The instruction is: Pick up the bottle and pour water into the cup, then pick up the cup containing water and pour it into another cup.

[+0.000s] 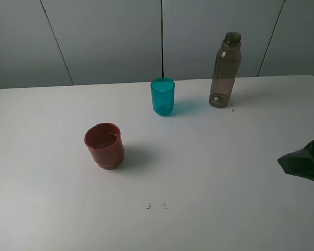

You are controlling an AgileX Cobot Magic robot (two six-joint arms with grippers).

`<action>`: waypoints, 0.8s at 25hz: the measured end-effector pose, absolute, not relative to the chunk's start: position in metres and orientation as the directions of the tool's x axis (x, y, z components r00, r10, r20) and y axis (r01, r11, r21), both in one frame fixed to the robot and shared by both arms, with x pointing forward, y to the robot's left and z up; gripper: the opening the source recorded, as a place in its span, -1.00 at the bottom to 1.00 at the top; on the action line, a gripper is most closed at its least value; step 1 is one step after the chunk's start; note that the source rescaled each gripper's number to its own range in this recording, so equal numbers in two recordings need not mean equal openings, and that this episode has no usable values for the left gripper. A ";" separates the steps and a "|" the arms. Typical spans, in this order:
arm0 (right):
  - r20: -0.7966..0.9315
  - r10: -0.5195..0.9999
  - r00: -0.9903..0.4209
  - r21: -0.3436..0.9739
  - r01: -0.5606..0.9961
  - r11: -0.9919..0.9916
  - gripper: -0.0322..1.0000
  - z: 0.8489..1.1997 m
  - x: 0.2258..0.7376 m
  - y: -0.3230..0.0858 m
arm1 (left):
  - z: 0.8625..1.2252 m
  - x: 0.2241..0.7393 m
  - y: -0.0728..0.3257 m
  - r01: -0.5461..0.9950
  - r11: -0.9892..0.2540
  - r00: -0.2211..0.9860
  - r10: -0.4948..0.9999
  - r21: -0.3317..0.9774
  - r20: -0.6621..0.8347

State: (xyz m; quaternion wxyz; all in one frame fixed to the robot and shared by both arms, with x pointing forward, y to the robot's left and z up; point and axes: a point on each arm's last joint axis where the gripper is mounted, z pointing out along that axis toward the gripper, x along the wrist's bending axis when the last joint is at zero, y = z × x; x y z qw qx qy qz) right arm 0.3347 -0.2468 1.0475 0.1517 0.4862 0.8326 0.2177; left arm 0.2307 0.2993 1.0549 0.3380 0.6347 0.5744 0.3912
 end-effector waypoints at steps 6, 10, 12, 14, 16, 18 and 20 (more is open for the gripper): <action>-0.029 0.871 -0.490 0.618 0.676 0.401 0.99 1.047 0.296 -0.268 | 1.055 0.231 0.299 0.465 -0.112 0.034 0.994 0.878 0.108; -0.036 0.868 -0.496 0.705 0.602 0.374 0.99 1.054 0.280 -0.278 | 1.055 0.231 0.299 0.465 -0.110 0.033 0.994 0.879 0.107; -0.037 0.868 -0.495 0.741 0.569 0.356 0.99 1.054 0.272 -0.283 | 1.055 0.231 0.299 0.465 -0.110 0.033 0.994 0.879 0.107; -0.036 0.869 -0.494 0.763 0.548 0.343 0.99 1.052 0.264 -0.287 | 1.055 0.231 0.299 0.465 -0.110 0.033 0.994 0.879 0.107; -0.035 0.870 -0.492 0.795 0.514 0.323 0.99 1.053 0.256 -0.292 | 1.055 0.231 0.299 0.465 -0.108 0.032 0.994 0.879 0.105; -0.033 0.871 -0.491 0.825 0.478 0.301 0.99 1.054 0.249 -0.296 | 1.055 0.231 0.299 0.465 -0.108 0.032 0.994 0.879 0.105; -0.032 0.873 -0.487 0.853 0.442 0.278 0.99 1.054 0.243 -0.300 | 1.055 0.231 0.299 0.465 -0.108 0.032 0.994 0.879 0.105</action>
